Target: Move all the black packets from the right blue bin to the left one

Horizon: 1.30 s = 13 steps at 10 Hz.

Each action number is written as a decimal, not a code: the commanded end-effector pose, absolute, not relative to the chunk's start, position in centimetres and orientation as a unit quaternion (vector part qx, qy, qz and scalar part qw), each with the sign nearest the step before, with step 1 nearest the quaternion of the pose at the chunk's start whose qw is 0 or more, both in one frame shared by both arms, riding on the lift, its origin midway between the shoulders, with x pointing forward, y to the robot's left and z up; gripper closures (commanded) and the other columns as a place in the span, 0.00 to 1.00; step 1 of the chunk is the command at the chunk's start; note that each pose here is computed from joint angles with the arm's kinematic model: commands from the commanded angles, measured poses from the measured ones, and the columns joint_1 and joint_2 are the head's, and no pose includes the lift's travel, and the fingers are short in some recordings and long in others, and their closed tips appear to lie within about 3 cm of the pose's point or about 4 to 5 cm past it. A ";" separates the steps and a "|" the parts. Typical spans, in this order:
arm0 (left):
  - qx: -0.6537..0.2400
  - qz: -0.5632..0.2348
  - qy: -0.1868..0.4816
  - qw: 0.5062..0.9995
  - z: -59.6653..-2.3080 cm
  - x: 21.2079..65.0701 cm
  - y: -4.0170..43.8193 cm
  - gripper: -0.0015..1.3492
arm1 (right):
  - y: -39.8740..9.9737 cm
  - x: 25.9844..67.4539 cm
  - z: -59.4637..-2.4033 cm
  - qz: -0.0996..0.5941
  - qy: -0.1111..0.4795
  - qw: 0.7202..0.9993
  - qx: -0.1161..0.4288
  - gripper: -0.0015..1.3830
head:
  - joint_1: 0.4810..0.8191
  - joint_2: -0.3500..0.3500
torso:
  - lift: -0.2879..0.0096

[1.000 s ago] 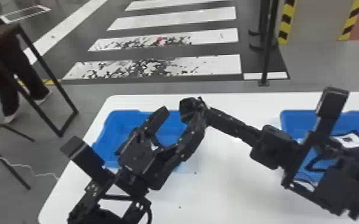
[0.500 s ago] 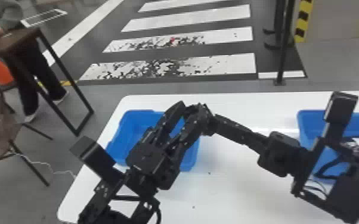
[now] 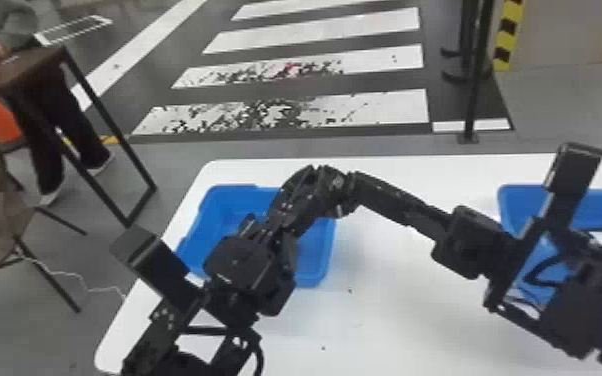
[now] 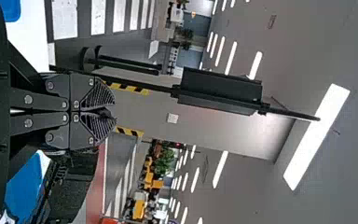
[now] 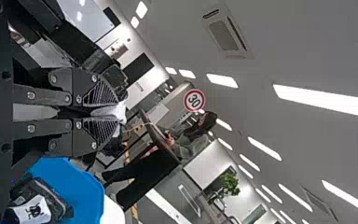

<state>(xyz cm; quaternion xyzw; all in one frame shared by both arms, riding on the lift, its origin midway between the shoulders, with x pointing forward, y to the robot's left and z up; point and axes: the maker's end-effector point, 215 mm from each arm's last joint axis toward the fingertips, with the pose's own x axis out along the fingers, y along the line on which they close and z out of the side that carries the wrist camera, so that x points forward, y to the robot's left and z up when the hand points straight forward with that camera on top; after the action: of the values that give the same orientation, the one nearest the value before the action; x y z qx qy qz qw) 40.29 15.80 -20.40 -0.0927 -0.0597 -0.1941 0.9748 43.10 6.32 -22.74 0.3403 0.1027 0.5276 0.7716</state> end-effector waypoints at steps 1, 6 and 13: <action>-0.083 -0.176 -0.067 0.979 -20.0 40.5 17.2 0.90 | 6.2 43.1 -23.0 0.525 0.102 0.770 0.349 0.40 | 0.63 0.92 | 0.50; 0.057 -0.020 -0.041 0.997 -29.1 48.9 29.7 0.88 | 1.2 43.9 -23.9 0.477 0.077 0.792 0.372 0.07 | 0.58 0.99 | 0.50; -0.080 -0.078 -0.098 0.989 -21.7 40.4 26.0 0.20 | -21.4 49.1 -29.4 0.192 0.138 0.971 0.043 0.06 | 0.63 0.76 | 0.50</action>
<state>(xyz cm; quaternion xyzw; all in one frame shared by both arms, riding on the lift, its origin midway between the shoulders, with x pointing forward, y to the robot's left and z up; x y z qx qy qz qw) 41.56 26.41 -22.42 -0.0744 -0.1008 -0.0736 0.9894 49.02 -18.00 -27.97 0.0717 0.1126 0.2294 0.9641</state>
